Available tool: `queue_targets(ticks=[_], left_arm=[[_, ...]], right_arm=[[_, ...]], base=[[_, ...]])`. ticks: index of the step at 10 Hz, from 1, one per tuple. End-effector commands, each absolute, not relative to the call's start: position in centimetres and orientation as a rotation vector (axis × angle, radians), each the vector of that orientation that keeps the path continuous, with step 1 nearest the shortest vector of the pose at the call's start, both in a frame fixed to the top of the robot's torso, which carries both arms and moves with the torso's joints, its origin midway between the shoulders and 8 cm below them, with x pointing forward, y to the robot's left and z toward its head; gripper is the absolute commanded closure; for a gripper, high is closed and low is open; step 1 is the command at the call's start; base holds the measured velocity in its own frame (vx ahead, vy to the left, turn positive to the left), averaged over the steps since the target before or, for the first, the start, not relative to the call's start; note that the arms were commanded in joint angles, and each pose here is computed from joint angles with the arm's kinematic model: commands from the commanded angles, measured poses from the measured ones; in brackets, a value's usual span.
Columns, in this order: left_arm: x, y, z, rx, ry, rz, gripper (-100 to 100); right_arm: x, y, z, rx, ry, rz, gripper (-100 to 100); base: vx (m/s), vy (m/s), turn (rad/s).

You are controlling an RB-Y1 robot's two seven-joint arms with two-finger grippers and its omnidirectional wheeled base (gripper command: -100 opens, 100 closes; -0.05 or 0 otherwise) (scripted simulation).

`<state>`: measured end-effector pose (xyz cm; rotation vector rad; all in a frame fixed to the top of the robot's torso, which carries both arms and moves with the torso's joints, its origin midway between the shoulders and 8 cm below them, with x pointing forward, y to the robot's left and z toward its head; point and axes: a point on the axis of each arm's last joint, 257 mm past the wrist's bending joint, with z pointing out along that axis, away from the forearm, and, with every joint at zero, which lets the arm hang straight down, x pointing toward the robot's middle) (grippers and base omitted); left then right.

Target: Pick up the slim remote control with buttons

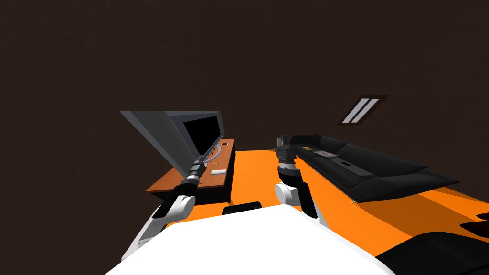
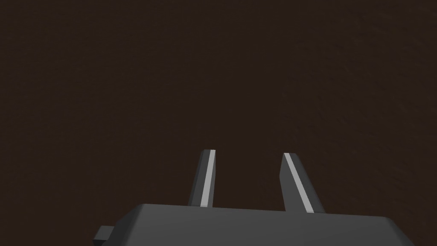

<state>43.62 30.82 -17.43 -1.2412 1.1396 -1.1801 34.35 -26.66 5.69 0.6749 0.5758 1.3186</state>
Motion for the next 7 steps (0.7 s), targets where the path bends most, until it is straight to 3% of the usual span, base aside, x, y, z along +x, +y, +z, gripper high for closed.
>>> queue_targets(ticks=[1,7], left_arm=[[43.4,31.2,-19.1,-1.283,1.177,-1.147,-100],[42.5,33.8,-27.1,-1.457,1.328,-0.983,-100]], right_arm=[[34.4,-26.7,5.7,0.675,0.576,1.319,0],[34.4,-26.7,5.7,0.675,0.576,1.319,0]], base=[[0.036,-0.067,-0.022],[0.057,-0.069,-0.043]])
